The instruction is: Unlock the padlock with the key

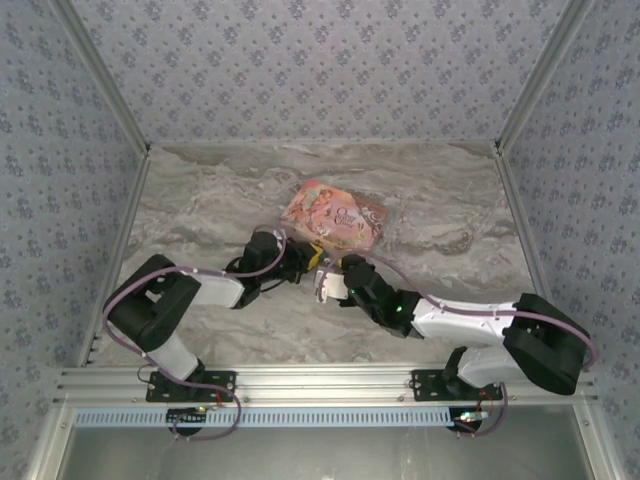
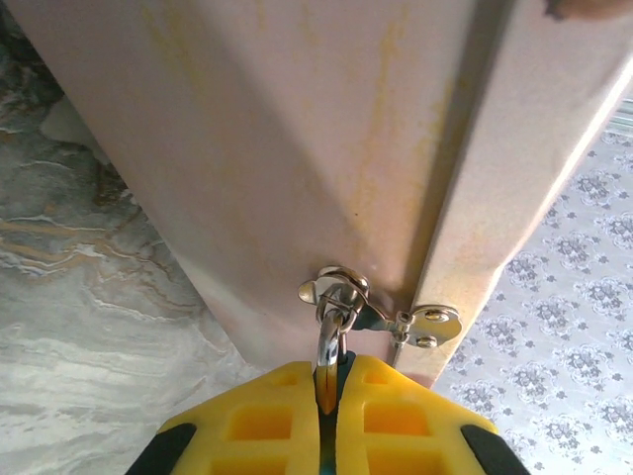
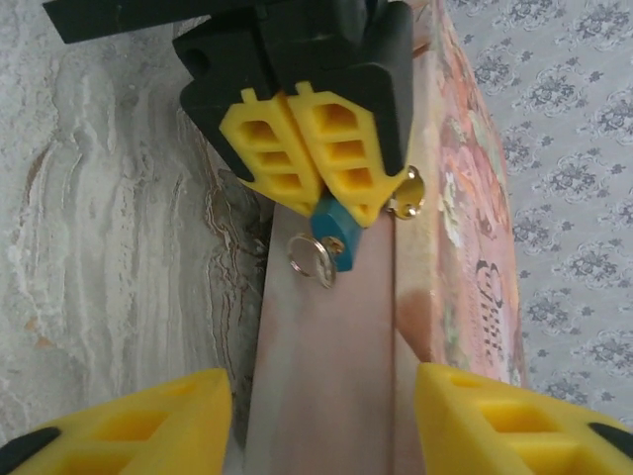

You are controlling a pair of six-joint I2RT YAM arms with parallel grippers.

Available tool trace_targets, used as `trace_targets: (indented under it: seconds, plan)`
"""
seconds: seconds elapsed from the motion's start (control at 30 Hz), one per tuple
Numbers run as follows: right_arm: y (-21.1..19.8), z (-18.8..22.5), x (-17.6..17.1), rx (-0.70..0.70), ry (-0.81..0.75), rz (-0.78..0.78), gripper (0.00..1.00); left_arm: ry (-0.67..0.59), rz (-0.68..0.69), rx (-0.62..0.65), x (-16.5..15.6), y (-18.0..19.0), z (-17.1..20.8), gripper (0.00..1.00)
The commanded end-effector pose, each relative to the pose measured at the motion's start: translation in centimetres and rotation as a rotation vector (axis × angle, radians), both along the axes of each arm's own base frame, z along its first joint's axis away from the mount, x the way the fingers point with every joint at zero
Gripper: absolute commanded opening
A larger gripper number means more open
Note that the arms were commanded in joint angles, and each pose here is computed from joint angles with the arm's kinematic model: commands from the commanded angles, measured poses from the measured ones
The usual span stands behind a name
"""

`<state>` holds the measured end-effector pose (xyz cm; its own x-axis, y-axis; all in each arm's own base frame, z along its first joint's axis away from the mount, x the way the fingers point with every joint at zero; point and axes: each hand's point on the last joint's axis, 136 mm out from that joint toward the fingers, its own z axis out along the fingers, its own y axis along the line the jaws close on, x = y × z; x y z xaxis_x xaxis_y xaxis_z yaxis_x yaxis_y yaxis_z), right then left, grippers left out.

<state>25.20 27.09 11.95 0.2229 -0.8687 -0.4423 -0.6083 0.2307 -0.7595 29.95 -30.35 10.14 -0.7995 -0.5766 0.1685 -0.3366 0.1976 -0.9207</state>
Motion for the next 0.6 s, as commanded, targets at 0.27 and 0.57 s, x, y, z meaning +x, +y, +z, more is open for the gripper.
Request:
trace_targets:
  seconds: [0.27,0.57]
  plan:
    - [2.6,1.5,1.5,0.074,-0.045,0.017,0.39,-0.08,-0.024,-0.09,0.2,-1.3,4.5,0.0]
    - [2.9,1.8,2.6,0.096,-0.047,-0.004,0.23,-0.078,-0.03,-0.103,0.1,-1.7,4.9,0.0]
